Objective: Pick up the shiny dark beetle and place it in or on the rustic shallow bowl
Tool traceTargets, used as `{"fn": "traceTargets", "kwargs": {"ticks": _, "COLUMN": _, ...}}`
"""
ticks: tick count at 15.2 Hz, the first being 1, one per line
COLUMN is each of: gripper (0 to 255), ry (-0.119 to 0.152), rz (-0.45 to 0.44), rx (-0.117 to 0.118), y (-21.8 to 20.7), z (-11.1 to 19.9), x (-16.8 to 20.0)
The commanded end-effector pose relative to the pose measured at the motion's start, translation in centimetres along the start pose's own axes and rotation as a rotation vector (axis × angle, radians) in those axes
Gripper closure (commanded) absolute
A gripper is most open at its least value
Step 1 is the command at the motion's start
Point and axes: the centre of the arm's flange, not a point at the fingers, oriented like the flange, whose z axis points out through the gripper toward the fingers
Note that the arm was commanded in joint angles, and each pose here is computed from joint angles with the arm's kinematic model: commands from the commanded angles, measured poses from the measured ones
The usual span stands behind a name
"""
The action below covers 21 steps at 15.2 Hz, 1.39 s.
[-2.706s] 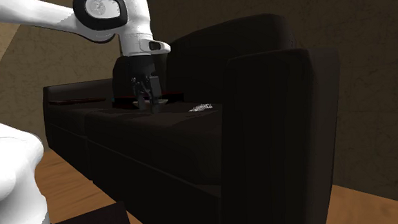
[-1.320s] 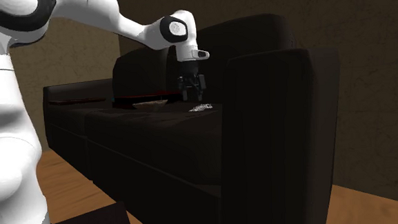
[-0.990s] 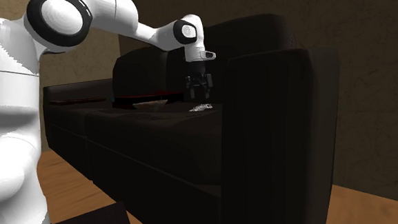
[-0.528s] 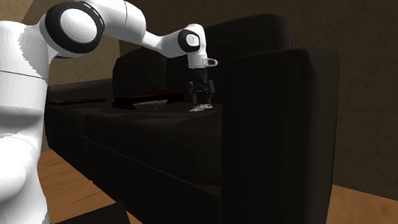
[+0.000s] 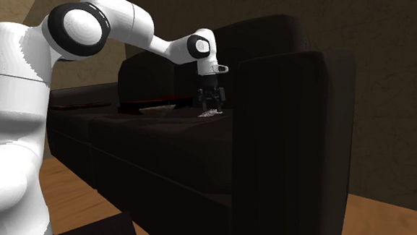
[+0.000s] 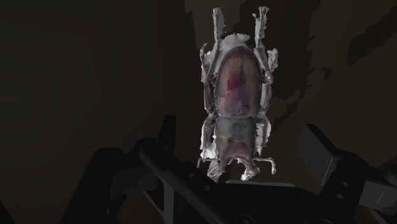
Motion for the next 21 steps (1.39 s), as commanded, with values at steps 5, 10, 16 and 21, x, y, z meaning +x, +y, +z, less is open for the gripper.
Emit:
{"fn": "traceTargets", "kwargs": {"ticks": 5, "gripper": 255, "ry": 0.0, "rz": 0.0, "rx": 0.0, "y": 0.0, "z": 0.0, "x": 0.0}}
{"fn": "traceTargets", "kwargs": {"ticks": 10, "gripper": 255, "ry": 0.0, "rz": 0.0, "rx": 0.0, "y": 0.0, "z": 0.0, "x": 0.0}}
{"fn": "traceTargets", "kwargs": {"ticks": 16, "gripper": 255, "ry": 0.0, "rz": 0.0, "rx": 0.0, "y": 0.0, "z": -2.6, "x": 0.2}}
{"fn": "traceTargets", "kwargs": {"ticks": 21, "gripper": 255, "ry": 0.0, "rz": 0.0, "rx": 0.0, "y": 0.1, "z": -5.3, "x": 0.3}}
